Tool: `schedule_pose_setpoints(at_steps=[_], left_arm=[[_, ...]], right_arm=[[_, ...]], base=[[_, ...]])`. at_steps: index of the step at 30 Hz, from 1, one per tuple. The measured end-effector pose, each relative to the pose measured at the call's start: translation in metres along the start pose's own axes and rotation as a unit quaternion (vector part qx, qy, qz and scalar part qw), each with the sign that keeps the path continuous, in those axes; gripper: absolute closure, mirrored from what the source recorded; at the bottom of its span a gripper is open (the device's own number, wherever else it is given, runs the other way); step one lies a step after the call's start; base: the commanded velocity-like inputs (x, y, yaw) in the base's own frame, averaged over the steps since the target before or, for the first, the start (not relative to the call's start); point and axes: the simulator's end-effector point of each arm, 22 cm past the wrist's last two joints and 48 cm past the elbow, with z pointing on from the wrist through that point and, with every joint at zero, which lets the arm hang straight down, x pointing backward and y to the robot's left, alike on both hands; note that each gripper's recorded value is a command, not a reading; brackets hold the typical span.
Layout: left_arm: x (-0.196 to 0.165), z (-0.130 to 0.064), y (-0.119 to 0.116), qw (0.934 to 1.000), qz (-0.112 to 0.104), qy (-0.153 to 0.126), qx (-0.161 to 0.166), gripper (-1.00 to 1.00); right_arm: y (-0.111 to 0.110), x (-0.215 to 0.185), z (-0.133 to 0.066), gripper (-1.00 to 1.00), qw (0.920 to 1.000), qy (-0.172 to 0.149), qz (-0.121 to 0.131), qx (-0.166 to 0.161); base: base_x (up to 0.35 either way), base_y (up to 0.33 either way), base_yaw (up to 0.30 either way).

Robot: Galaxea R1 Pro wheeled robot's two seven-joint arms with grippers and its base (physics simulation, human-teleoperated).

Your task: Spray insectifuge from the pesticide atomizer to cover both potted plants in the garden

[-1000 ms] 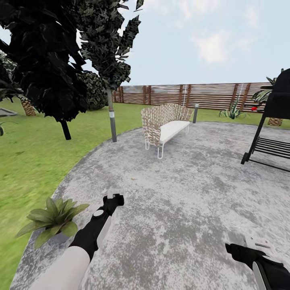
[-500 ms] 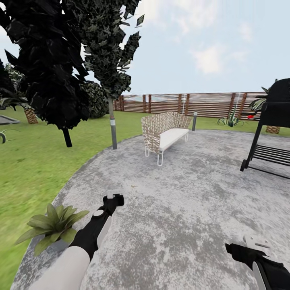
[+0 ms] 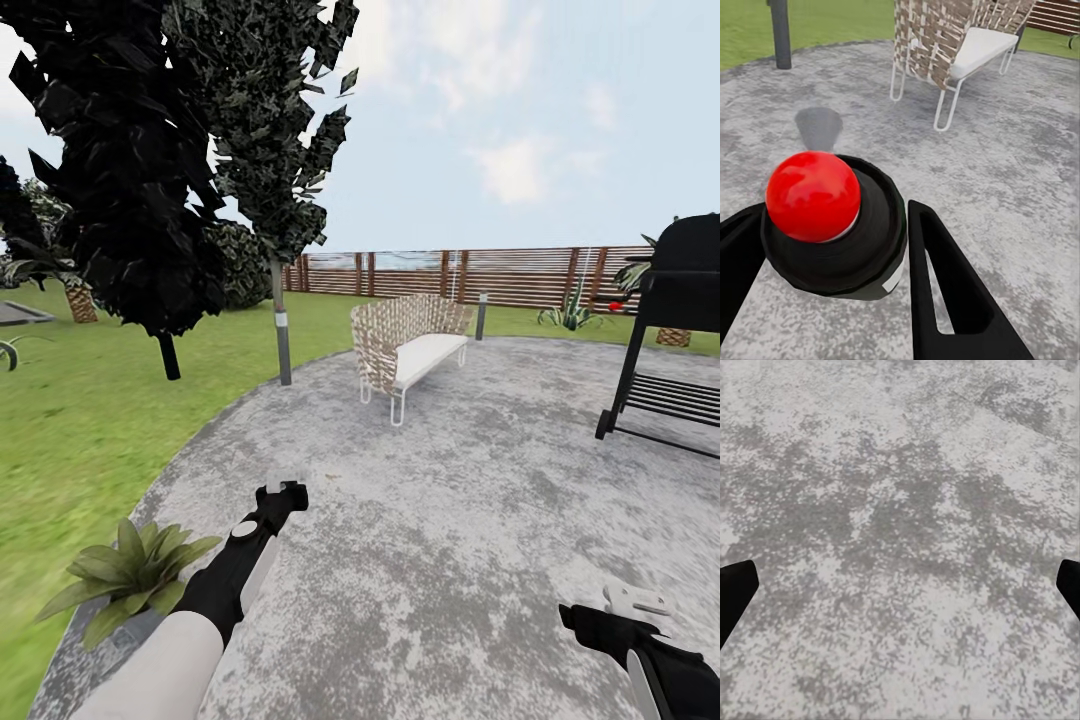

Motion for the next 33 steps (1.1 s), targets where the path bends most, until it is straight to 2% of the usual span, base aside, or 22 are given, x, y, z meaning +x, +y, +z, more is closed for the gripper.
schedule_pose_setpoints(at_steps=[8, 33], left_arm=[[0.000, 0.000, 0.000, 1.0000, 0.000, 0.000, 0.000, 1.00], [-0.064, -0.021, -0.011, 0.9990, 0.005, -0.044, 0.006, 1.00]], right_arm=[[0.000, 0.000, 0.000, -1.00, 1.0000, 0.000, 0.000, 0.000], [-0.002, -0.037, -0.030, -1.00, 0.9990, -0.042, 0.012, -0.008]], base=[[0.000, 0.000, 0.000], [0.000, 0.000, 0.000]])
